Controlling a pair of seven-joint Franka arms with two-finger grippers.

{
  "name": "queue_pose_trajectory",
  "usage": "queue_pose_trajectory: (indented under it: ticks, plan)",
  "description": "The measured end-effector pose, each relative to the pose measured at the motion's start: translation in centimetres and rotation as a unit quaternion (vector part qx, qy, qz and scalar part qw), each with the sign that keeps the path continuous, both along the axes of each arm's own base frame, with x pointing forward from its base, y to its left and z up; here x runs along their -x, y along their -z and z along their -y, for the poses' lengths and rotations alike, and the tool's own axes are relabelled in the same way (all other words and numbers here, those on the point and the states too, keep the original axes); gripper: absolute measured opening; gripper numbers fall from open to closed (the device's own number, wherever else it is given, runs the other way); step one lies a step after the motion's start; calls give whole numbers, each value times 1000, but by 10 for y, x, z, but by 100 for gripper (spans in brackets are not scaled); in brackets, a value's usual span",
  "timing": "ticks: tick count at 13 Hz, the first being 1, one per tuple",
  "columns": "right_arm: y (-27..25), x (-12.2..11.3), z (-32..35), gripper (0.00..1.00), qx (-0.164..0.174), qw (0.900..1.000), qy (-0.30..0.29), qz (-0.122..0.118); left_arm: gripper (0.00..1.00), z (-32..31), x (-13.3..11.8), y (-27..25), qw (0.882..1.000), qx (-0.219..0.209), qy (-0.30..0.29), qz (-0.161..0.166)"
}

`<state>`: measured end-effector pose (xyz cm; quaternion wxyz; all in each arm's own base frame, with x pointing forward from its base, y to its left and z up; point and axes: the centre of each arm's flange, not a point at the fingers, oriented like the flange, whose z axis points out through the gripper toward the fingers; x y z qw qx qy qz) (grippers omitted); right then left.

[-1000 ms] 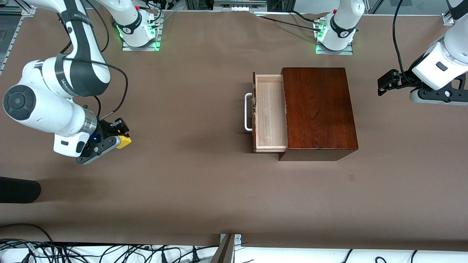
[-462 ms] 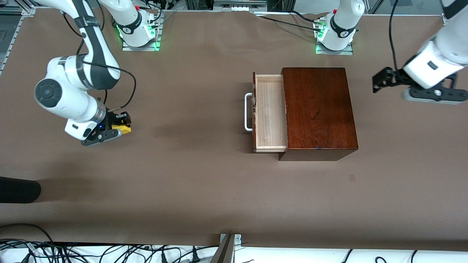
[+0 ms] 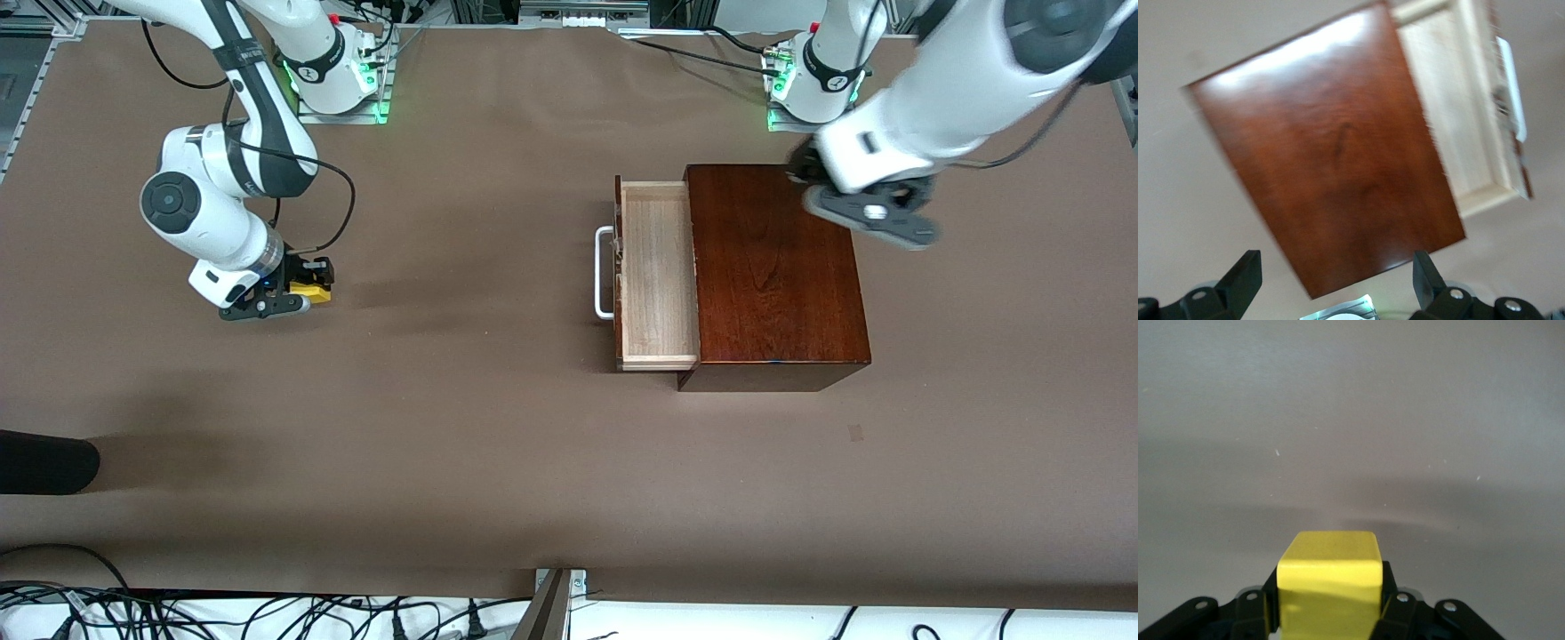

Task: Open drawer, take yellow block, close drawer
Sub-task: 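Move the left gripper to the drawer front while the right gripper holds the cube, then push the drawer shut with the left gripper while the right gripper releases the cube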

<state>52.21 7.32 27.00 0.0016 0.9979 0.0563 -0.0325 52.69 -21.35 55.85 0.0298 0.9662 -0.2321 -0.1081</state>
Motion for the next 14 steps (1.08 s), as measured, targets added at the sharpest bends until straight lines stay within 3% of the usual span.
queue_pose_trajectory:
  ticks: [2, 4, 7, 10, 14]
  plan:
    - [16, 12, 1, 56, 0, 1000, 15, 6, 100, 34, 0, 19, 994, 34, 99, -14]
    - [34, 26, 3, 56, 0, 1000, 19, 12, 100, 63, -6, 40, 978, 64, 195, -22]
    - [59, 39, 4, 56, 0, 1000, 19, 20, 100, 95, -30, 72, 942, 117, 314, -26]
    - [67, 40, 2, 56, -1, 1000, 15, 24, 100, 139, -48, 118, 897, 151, 416, 6]
    - [73, 40, 0, 56, -1, 1000, 13, 27, 100, 224, -26, 166, 844, 169, 507, 43]
